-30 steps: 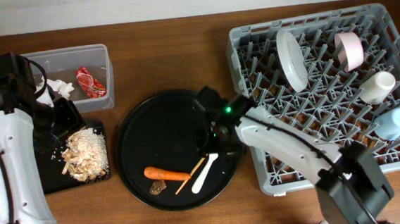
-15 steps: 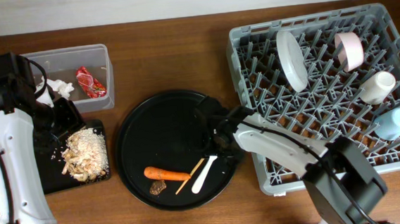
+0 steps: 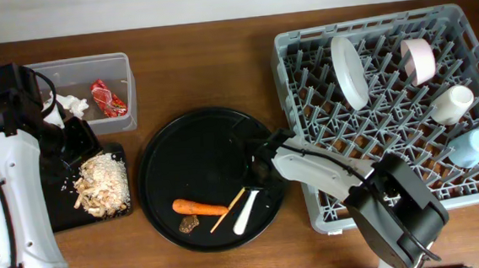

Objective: Sort waste into correct bins and load items into the dishwasher rack
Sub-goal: 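Reach the right gripper to the round tray and grasp the white fork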

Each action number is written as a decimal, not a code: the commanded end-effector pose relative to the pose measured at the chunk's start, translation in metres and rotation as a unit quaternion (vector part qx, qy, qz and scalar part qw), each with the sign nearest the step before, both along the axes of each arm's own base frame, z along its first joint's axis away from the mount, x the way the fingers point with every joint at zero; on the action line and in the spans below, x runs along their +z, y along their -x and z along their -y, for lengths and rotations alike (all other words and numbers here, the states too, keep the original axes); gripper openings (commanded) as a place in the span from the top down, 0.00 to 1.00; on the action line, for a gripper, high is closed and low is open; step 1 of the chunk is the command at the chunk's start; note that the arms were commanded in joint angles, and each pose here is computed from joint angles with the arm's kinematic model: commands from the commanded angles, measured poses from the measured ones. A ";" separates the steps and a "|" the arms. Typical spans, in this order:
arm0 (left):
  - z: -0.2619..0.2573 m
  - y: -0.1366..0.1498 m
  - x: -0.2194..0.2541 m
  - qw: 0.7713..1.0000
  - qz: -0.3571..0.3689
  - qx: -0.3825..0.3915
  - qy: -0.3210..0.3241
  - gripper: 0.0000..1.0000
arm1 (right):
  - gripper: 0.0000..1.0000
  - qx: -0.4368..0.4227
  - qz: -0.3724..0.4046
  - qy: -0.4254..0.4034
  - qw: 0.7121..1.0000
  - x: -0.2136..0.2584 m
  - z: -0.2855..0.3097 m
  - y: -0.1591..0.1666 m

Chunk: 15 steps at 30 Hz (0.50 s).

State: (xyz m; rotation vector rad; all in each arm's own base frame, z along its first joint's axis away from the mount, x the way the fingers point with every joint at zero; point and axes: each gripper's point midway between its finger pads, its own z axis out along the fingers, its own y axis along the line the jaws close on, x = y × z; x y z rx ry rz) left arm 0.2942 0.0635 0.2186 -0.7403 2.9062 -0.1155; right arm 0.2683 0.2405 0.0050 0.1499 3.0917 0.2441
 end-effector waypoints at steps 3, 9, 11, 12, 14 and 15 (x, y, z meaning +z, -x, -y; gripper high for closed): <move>0.001 0.000 0.007 1.000 0.011 -0.001 -0.002 0.37 | 0.72 0.001 -0.009 0.006 1.000 -0.009 -0.002 0.001; 0.001 0.001 0.007 1.000 0.011 -0.001 -0.002 0.37 | 0.75 0.001 0.001 -0.002 1.000 0.004 -0.010 -0.008; 0.000 0.000 0.007 1.000 0.011 -0.001 -0.002 0.37 | 0.76 0.003 0.003 -0.003 1.000 0.007 -0.011 -0.010; 0.000 0.000 0.007 1.000 0.011 -0.001 -0.002 0.37 | 0.78 0.004 0.004 -0.004 1.000 0.008 -0.011 -0.010; -0.001 0.001 0.007 1.000 0.010 0.000 -0.005 0.37 | 0.82 0.016 0.008 -0.005 1.000 0.012 -0.013 -0.012; -0.002 0.001 0.007 1.000 0.010 0.000 -0.009 0.37 | 0.84 0.019 0.012 -0.002 1.000 0.015 -0.012 -0.014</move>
